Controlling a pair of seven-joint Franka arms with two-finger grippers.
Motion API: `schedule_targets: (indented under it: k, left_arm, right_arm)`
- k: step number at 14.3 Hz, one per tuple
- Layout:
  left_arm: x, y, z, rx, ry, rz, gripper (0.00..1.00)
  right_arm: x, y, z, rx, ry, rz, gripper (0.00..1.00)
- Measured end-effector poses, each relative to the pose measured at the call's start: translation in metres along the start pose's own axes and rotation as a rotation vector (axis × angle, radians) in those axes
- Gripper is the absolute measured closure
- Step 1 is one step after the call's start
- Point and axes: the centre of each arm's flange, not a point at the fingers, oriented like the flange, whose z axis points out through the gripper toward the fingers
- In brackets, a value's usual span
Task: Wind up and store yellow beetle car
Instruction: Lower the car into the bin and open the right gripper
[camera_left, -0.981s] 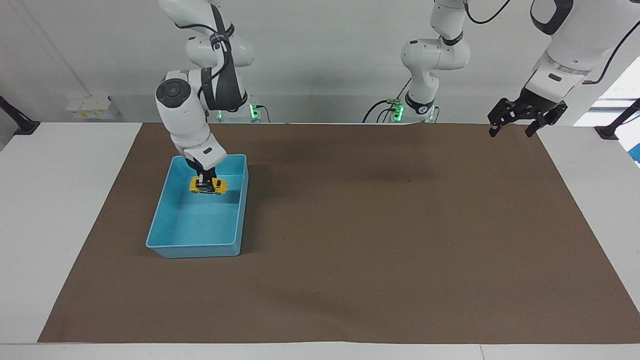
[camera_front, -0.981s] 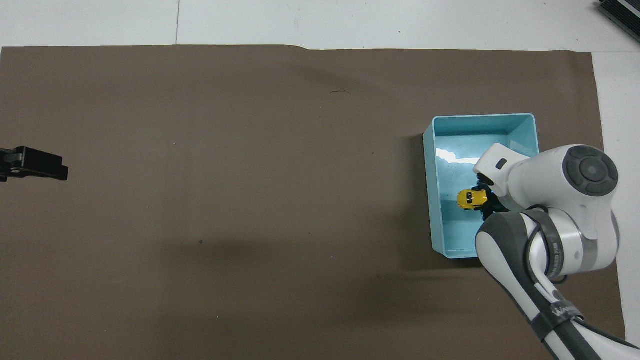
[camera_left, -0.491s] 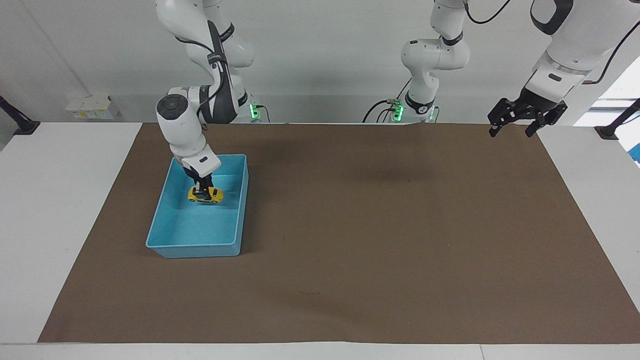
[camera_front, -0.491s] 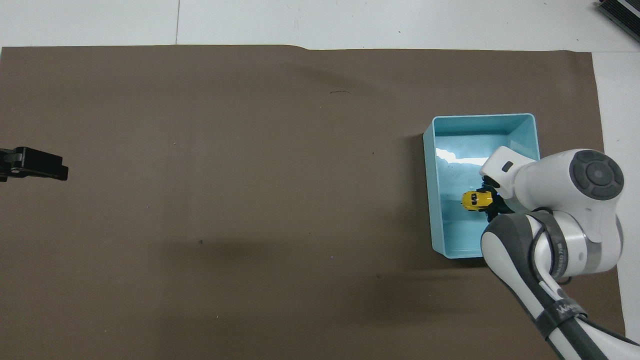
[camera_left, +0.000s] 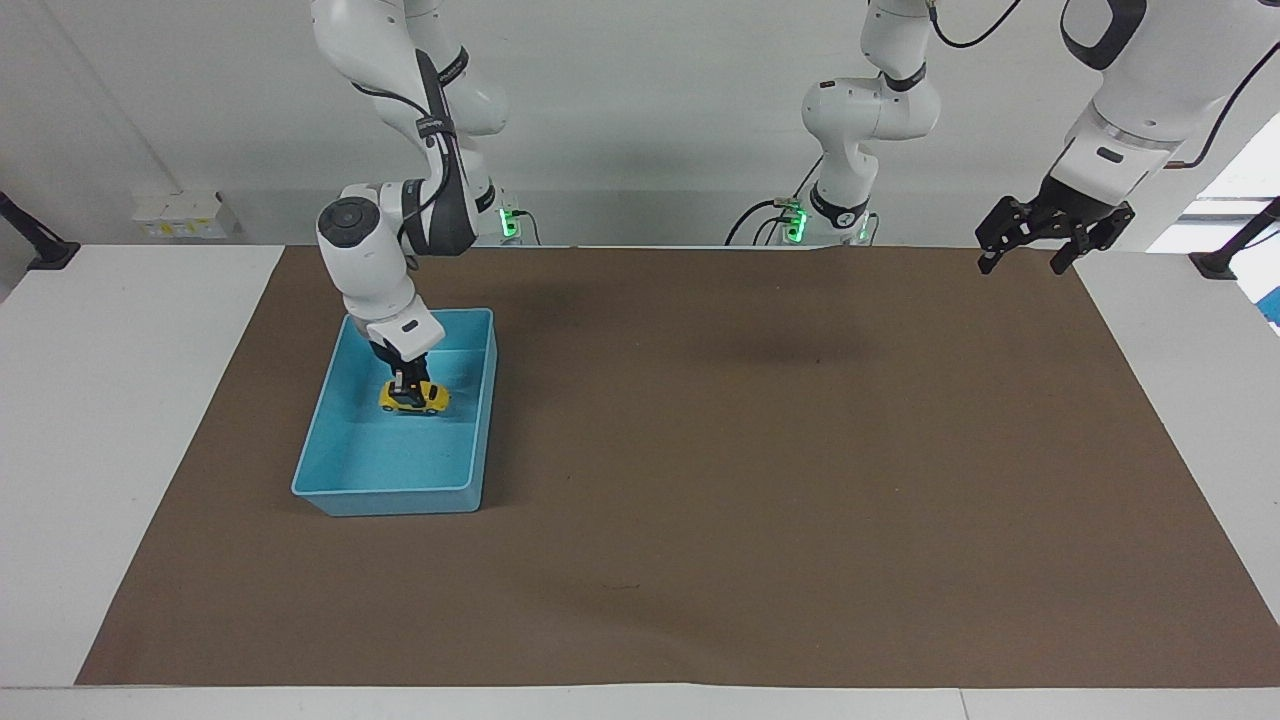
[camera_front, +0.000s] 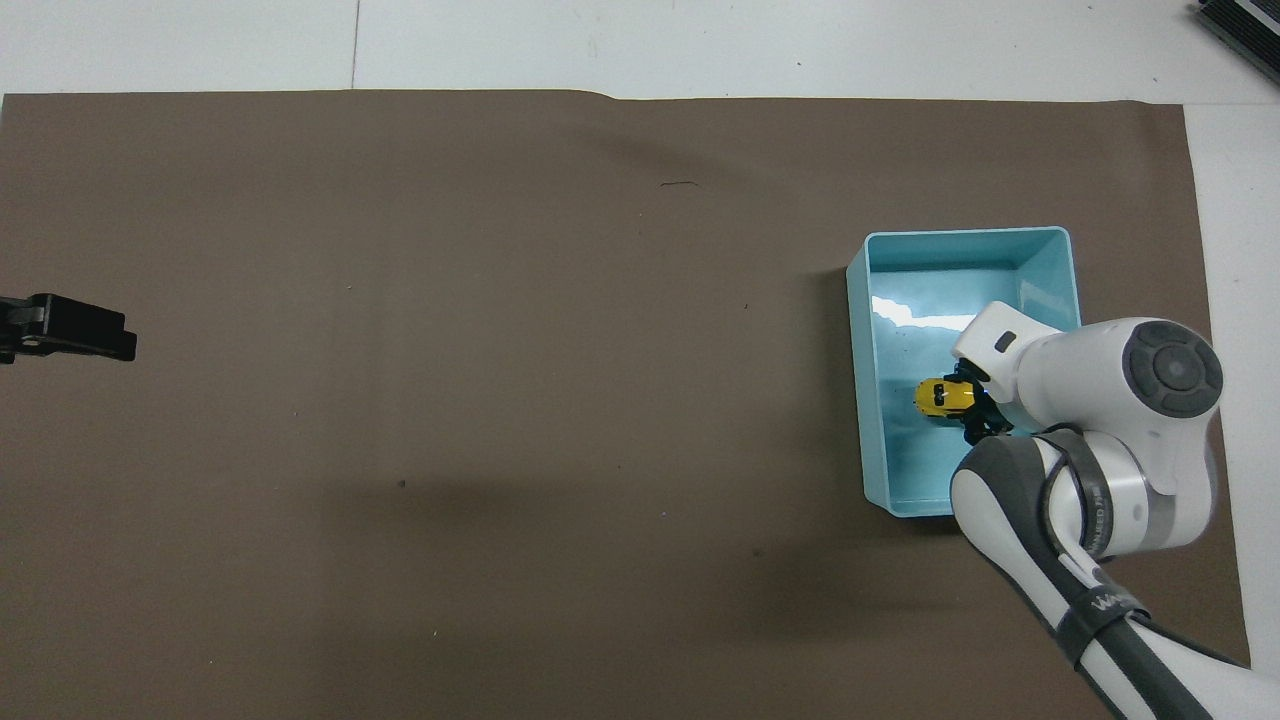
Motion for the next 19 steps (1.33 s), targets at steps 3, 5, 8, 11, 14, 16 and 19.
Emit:
schedule_targets:
  k: [3,5,8,11,14,16,19]
  left_arm:
    - [0.000,0.000,0.000,0.000,0.000,0.000,0.00]
    - [0.000,0.000,0.000,0.000,0.000,0.000,0.00]
    - [0.000,0.000,0.000,0.000,0.000,0.000,0.00]
    - [0.000,0.000,0.000,0.000,0.000,0.000,0.00]
    - [0.000,0.000,0.000,0.000,0.000,0.000,0.00]
    - [0.000,0.000,0.000,0.000,0.000,0.000,0.00]
    - [0.000,0.000,0.000,0.000,0.000,0.000,0.00]
  right_arm:
    - [0.000,0.001,0.008,-0.001,0.004,-0.001,0.56]
    - [0.001,0.001,0.010,0.001,0.005,-0.001,0.49]
    - [0.001,0.001,0.010,0.000,0.005,0.000,0.20]
    - [0.002,0.003,0.007,-0.003,0.006,-0.002,0.00]
    - [0.003,0.014,-0.014,0.018,0.001,-0.003,0.00]
    - [0.005,0.025,-0.042,0.039,-0.001,0.005,0.00]
    - [0.009,0.038,-0.080,0.041,0.024,0.081,0.00]
